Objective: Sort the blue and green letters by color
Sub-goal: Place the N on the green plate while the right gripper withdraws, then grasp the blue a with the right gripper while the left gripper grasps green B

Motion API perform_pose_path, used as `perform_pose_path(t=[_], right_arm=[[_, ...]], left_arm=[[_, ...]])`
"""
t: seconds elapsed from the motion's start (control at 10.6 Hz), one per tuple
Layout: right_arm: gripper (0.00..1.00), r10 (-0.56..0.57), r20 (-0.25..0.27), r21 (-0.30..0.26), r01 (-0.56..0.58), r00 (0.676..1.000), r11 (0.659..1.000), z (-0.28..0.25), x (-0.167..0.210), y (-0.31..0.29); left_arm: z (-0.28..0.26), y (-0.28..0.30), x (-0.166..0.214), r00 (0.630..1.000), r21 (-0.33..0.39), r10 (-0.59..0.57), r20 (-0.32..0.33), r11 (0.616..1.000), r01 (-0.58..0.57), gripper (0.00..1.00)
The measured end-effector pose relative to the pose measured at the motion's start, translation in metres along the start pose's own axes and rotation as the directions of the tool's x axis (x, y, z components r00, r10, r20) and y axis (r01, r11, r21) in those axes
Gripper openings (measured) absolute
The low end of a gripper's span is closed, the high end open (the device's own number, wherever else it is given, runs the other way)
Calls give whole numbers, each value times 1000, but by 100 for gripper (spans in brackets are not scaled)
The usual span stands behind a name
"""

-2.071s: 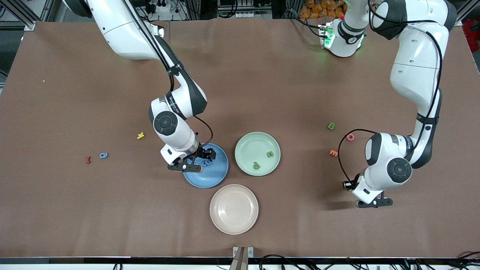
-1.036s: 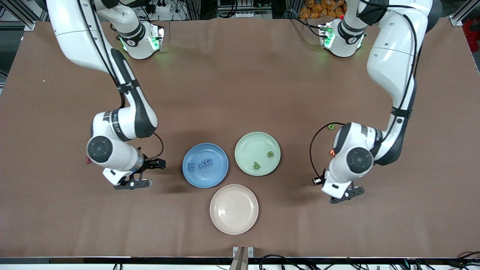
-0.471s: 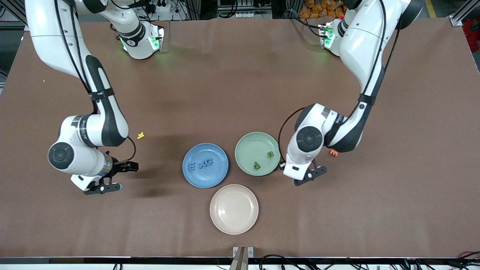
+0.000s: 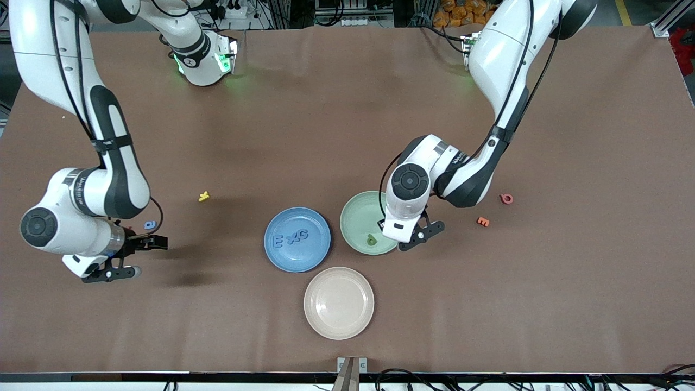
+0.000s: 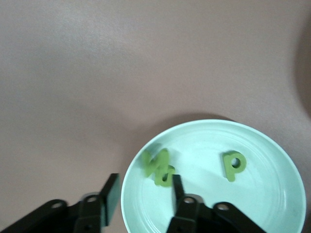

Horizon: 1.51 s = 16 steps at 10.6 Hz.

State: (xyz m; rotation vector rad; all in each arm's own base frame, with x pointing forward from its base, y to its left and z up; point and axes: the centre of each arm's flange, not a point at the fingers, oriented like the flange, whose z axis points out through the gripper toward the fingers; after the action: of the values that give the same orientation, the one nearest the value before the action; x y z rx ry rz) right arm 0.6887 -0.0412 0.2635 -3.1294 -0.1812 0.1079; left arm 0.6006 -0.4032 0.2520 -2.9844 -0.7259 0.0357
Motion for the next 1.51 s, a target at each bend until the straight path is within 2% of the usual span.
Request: perform_pose_path(t=[0.09, 0.28, 0.38, 0.47, 0.66, 0.75, 0.94, 1.32, 1.51], right_arm=[[100, 4, 0, 1, -4, 1000, 1000, 0, -2, 12], [100, -2, -5, -15, 2, 1000, 1000, 4, -7, 29], [100, -9, -34, -27, 8, 999, 1000, 11, -11, 36], [100, -24, -58, -37, 21, 998, 999, 20, -19, 44], [100, -60, -55, -39, 58, 997, 998, 37, -42, 63], [100, -64, -55, -38, 62, 996, 997, 39, -52, 70], [100, -67, -63, -37, 64, 996, 997, 44, -69, 69], [100, -69, -83, -44, 66, 994, 997, 69, -94, 60], [100, -73, -82, -43, 69, 994, 997, 74, -98, 56]], left_arm=[[1, -4, 6, 1000, 3, -9, 1, 1000, 9, 63], [5, -26, 32, 1000, 16, -19, 10, 1000, 19, 87], [3, -46, 51, 1000, 19, -3, 19, 1000, 3, 99], [-1, -70, 72, 999, 16, 14, 36, 1000, -15, 100], [-7, -121, 106, 997, -4, 37, 75, 999, -37, 100], [-6, -139, 113, 996, -21, 42, 74, 999, -40, 100], [-2, -168, 107, 997, -55, 62, 41, 997, -60, 100], [2, -229, 98, 998, -56, 58, 8, 997, -57, 100], [17, -245, 78, 998, -83, 62, -22, 995, -64, 100]])
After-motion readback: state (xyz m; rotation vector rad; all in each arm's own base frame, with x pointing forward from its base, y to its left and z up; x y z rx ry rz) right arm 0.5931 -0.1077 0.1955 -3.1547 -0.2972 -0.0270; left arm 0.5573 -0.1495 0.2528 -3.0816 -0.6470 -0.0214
